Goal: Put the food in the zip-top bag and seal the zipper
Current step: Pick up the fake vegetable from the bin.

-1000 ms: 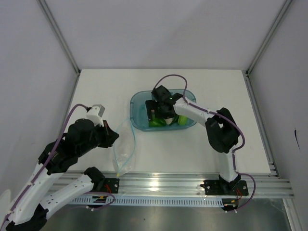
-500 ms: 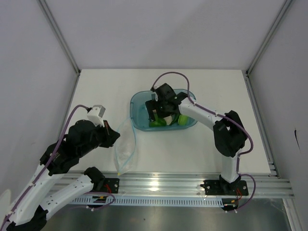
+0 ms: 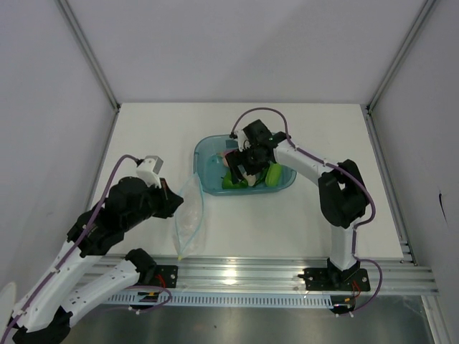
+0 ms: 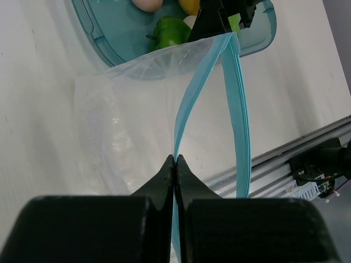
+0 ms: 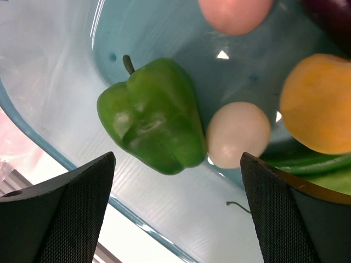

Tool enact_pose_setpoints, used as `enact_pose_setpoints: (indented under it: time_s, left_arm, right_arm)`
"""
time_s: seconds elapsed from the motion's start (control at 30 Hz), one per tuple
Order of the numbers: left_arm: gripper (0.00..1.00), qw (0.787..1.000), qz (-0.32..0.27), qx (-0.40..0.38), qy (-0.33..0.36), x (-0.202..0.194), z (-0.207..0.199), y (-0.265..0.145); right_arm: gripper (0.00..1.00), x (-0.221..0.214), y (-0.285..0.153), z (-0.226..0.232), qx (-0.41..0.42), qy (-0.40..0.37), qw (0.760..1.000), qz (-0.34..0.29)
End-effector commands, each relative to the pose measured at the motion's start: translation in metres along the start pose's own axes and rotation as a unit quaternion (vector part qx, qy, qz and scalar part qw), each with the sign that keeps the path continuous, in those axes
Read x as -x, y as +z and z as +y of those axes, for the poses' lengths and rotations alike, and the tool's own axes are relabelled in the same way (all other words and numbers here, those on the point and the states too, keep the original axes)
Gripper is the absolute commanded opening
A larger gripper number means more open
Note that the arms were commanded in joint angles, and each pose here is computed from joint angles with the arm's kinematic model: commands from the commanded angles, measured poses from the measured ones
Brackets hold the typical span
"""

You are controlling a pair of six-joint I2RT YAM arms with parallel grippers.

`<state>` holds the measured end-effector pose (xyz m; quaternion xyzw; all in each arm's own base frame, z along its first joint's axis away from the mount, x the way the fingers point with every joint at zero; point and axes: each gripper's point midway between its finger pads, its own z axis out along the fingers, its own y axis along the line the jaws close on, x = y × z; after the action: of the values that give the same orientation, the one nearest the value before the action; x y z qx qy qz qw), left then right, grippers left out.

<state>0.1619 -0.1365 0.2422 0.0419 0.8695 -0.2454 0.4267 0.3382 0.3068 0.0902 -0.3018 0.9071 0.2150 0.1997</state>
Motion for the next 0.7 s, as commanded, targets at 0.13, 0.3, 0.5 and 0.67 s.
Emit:
enact_pose_setpoints:
  time_s: [0.13,0.3,0.5,0.67]
  left_arm:
    - [0.00,1.000,-0.008,-0.021,0.006,0.009,-0.010,0.006]
    - [0.00,1.000,-0.005,-0.023,0.003,0.010,-0.012,0.008]
    - [0.00,1.000,-0.003,-0.021,0.001,0.010,-0.011,0.009]
    - [0.01,1.000,0.001,-0.018,0.001,0.007,-0.009,0.010]
  right_arm:
    - [0.97,0.006,0.011,0.022,0.034,-0.050,0.998,-0.006]
    - [0.97,0.001,0.023,0.027,0.038,-0.063,0.997,0.003]
    - [0.97,0.003,0.034,0.031,0.034,-0.072,0.997,0.003]
    - [0.91,-0.005,0.048,0.030,0.032,-0.063,0.997,0.014]
